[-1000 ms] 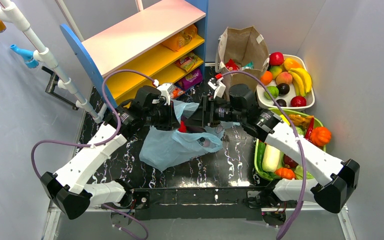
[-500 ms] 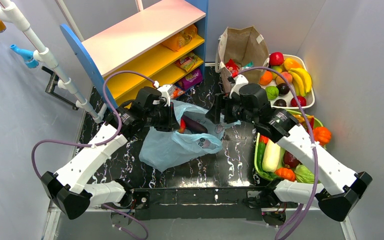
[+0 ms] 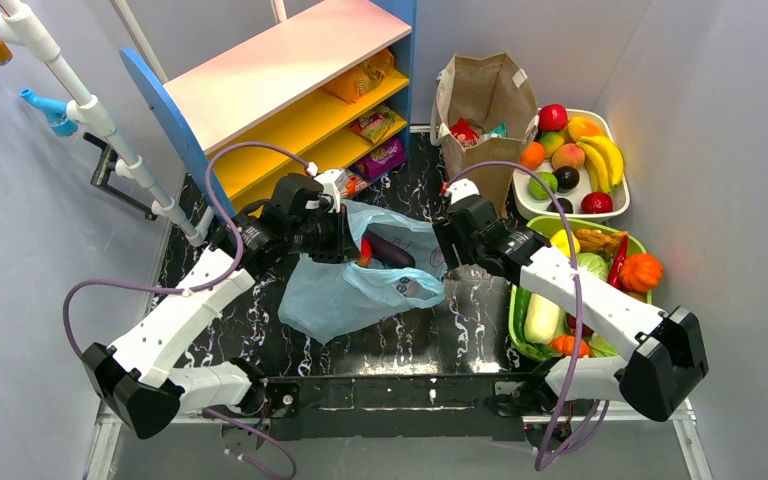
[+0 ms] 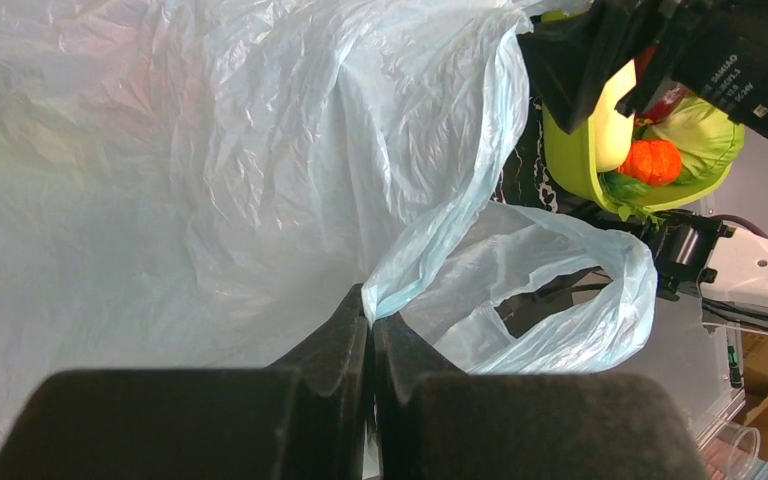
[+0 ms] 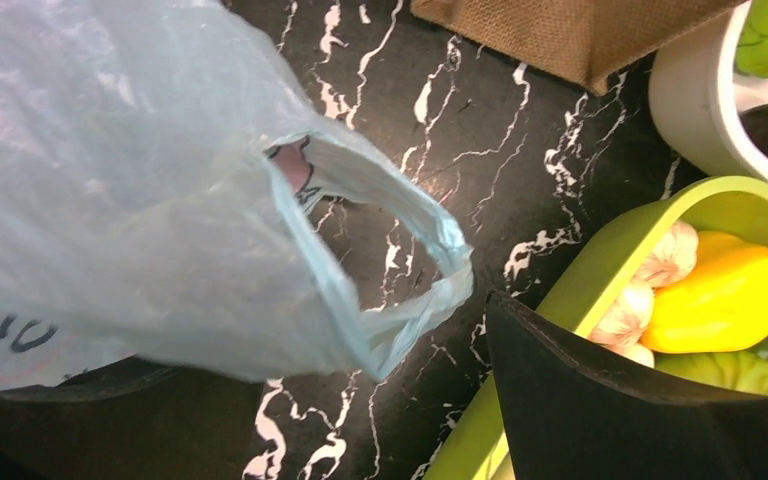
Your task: Place the food into the grocery bag and tie it
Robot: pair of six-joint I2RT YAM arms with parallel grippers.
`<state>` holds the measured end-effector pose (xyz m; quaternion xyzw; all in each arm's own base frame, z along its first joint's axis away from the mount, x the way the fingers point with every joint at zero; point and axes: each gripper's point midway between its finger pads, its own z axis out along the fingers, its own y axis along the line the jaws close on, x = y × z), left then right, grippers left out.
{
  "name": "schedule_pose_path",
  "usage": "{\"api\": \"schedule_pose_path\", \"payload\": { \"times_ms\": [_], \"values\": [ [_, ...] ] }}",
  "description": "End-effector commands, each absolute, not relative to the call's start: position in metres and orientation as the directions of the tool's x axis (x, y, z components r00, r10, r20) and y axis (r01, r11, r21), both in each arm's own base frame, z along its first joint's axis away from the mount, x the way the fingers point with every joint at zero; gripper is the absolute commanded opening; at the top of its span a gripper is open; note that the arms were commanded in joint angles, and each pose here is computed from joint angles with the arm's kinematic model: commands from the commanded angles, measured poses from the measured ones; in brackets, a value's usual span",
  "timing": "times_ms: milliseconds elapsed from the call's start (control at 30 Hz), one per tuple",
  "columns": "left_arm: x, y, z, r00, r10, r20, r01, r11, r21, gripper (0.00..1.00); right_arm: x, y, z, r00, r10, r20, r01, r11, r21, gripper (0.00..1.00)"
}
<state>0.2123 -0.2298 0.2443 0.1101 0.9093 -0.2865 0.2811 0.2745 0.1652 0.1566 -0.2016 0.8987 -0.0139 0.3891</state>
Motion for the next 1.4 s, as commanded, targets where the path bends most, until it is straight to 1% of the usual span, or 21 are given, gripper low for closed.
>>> {"api": "schedule_pose_path", "payload": {
  "times_ms": [0,233,333,367,433,500,567,667,700,833,967,1067,1200,1300,1367],
  "values": [
    [0.205,-0.223,0.250,-0.818,0.022,-0.574,0.351,0.810,-0.470,0.00,0.302,0.163,0.182,-0.528,-0.352,-0.773,-0.295,0.929,-0.222,0.83],
    [0.203,-0.222,0.247,-0.826,0.025,-0.563,0.344,0.814,-0.469,0.00,0.307,0.178,0.193,-0.464,-0.360,-0.809,-0.366,0.910,-0.195,0.79],
    [0.203,-0.223,0.247,-0.829,0.027,-0.559,0.344,0.813,-0.470,0.00,0.302,0.189,0.193,-0.438,-0.360,-0.824,-0.429,0.889,-0.160,0.74],
    [0.203,-0.223,0.247,-0.830,0.028,-0.557,0.343,0.813,-0.470,0.00,0.300,0.194,0.194,-0.430,-0.357,-0.829,-0.454,0.880,-0.143,0.70],
    [0.203,-0.223,0.246,-0.831,0.033,-0.555,0.345,0.813,-0.469,0.00,0.294,0.201,0.195,-0.418,-0.350,-0.838,-0.494,0.862,-0.113,0.60],
    [0.203,-0.224,0.246,-0.832,0.036,-0.553,0.346,0.813,-0.468,0.00,0.290,0.204,0.197,-0.410,-0.343,-0.845,-0.517,0.851,-0.094,0.44],
    [0.204,-0.225,0.246,-0.833,0.039,-0.552,0.347,0.814,-0.466,0.00,0.285,0.205,0.194,-0.419,-0.339,-0.842,-0.530,0.845,-0.076,0.23],
    [0.210,-0.229,0.250,-0.834,0.031,-0.551,0.342,0.813,-0.472,0.00,0.275,0.200,0.195,-0.452,-0.311,-0.836,-0.515,0.856,-0.041,0.03],
    [0.213,-0.233,0.252,-0.835,0.028,-0.549,0.341,0.809,-0.478,0.00,0.271,0.199,0.196,-0.462,-0.302,-0.834,-0.511,0.859,-0.028,0.02],
    [0.228,-0.251,0.273,-0.828,0.017,-0.561,0.360,0.783,-0.507,0.00,0.254,0.195,0.224,-0.465,-0.198,-0.863,-0.497,0.865,0.069,0.01],
    [0.241,-0.261,0.289,-0.810,0.006,-0.587,0.376,0.773,-0.511,0.00,0.229,0.197,0.259,-0.480,-0.038,-0.877,-0.491,0.840,0.232,0.01],
    [0.251,-0.268,0.294,-0.804,0.002,-0.595,0.381,0.770,-0.512,0.00,0.210,0.196,0.276,-0.513,0.043,-0.857,-0.484,0.810,0.330,0.01],
    [0.264,-0.282,0.304,-0.803,0.002,-0.597,0.394,0.752,-0.528,0.00,0.188,0.190,0.284,-0.561,0.115,-0.820,-0.457,0.782,0.423,0.01],
    [0.276,-0.293,0.310,-0.799,-0.002,-0.602,0.403,0.741,-0.537,0.00,0.174,0.191,0.288,-0.599,0.151,-0.786,-0.450,0.749,0.487,0.01],
    [0.283,-0.300,0.314,-0.789,0.003,-0.614,0.418,0.735,-0.534,0.00,0.163,0.198,0.292,-0.630,0.161,-0.760,-0.466,0.704,0.536,0.01]
  ]
}}
